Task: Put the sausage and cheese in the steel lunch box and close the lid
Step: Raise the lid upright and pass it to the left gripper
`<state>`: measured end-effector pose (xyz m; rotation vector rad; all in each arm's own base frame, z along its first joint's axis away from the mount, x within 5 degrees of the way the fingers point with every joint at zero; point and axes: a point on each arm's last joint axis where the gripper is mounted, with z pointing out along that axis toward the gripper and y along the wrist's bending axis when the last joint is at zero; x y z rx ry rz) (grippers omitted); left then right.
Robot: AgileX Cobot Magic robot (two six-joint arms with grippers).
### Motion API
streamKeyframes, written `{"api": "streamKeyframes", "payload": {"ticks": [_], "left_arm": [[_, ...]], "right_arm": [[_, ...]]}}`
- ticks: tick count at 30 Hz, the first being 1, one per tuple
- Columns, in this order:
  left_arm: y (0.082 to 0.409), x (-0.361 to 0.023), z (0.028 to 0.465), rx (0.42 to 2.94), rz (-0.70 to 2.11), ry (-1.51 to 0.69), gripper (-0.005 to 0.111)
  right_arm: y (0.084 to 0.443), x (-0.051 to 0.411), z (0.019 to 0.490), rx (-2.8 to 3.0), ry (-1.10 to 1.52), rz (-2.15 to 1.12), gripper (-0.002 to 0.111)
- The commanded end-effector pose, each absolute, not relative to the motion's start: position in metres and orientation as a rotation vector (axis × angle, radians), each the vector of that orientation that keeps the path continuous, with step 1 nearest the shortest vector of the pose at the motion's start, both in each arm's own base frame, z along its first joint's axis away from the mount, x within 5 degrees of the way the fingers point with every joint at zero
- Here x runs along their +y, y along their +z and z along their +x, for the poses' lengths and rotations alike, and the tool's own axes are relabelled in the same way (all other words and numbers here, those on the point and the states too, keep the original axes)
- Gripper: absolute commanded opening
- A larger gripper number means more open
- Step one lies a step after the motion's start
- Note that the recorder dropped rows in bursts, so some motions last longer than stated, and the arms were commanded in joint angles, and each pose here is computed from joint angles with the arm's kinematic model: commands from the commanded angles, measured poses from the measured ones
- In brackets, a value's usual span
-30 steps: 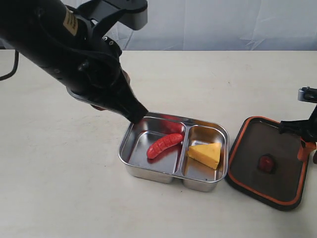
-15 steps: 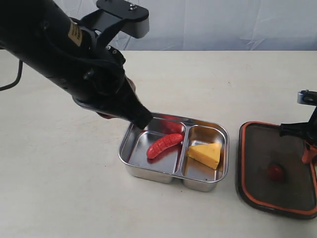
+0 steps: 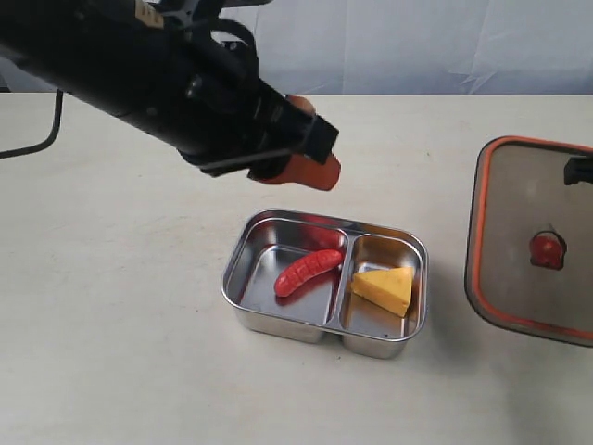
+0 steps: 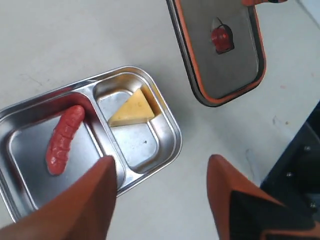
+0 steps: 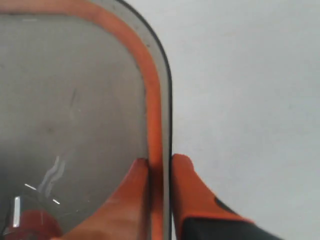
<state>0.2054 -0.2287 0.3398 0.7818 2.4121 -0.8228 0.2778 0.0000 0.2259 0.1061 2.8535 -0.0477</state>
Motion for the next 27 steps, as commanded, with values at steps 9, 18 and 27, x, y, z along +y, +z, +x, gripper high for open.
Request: {"api": "streamKeyframes", "payload": {"ticks": [9,18,27], "left_arm": [[0.351,-0.208,0.230,2.302,0.757,-1.383,0.054],[0.335,-0.235,0.243,2.172,0.772,-1.518,0.055],[0.333,-0.243,0.246,2.154,0.725,-1.406,0.055]], "right_arm": [[0.307,0.036,0.226,2.576,0.486,-0.115,-0.001],[0.313,0.058,0.219,2.523,0.522,-0.270,-0.001],[0.315,0.065,0.218,2.505,0.559,-0.307,-0.001]]}}
